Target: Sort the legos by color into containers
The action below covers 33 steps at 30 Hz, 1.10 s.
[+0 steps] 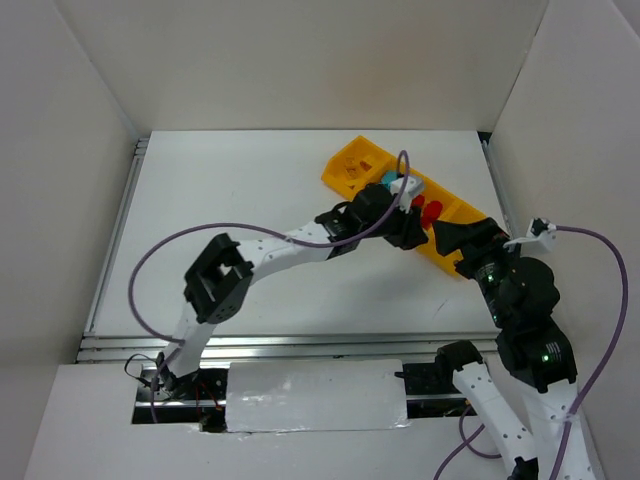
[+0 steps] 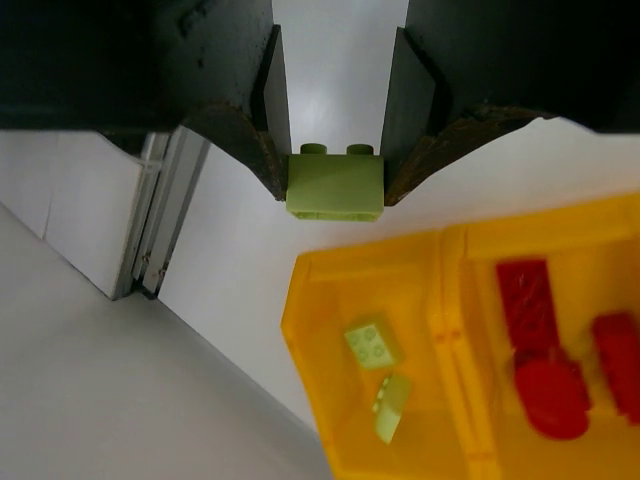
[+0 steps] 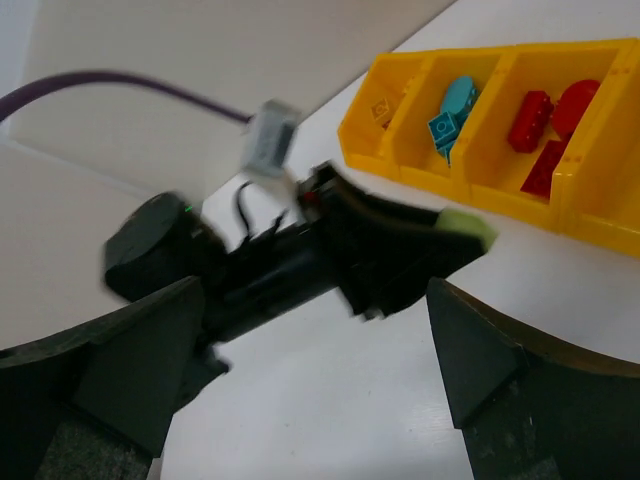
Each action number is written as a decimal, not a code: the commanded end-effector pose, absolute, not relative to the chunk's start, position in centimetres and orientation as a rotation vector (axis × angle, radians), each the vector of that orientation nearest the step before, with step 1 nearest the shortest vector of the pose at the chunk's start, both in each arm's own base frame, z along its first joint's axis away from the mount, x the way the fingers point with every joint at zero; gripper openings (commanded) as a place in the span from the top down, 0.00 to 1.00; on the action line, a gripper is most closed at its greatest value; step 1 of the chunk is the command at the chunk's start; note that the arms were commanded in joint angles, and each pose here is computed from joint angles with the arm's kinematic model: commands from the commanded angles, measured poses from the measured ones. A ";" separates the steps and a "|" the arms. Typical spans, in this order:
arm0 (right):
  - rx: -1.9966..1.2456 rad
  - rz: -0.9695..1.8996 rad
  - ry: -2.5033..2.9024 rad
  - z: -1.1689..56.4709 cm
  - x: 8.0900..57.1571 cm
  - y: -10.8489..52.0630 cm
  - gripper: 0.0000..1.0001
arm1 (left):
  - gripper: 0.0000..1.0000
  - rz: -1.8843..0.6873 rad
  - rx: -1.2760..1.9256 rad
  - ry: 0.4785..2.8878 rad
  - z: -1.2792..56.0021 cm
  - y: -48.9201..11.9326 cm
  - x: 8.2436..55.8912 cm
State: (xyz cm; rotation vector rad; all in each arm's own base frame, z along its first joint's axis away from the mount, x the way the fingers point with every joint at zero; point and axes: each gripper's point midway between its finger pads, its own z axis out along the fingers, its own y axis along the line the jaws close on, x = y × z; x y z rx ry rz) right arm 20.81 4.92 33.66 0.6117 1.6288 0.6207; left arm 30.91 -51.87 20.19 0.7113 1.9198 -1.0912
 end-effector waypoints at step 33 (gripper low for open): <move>0.467 0.636 1.536 36.8 11.6 3.2 0.00 | 0.06 -1.165 0.698 1.519 20.2 -65.4 36.9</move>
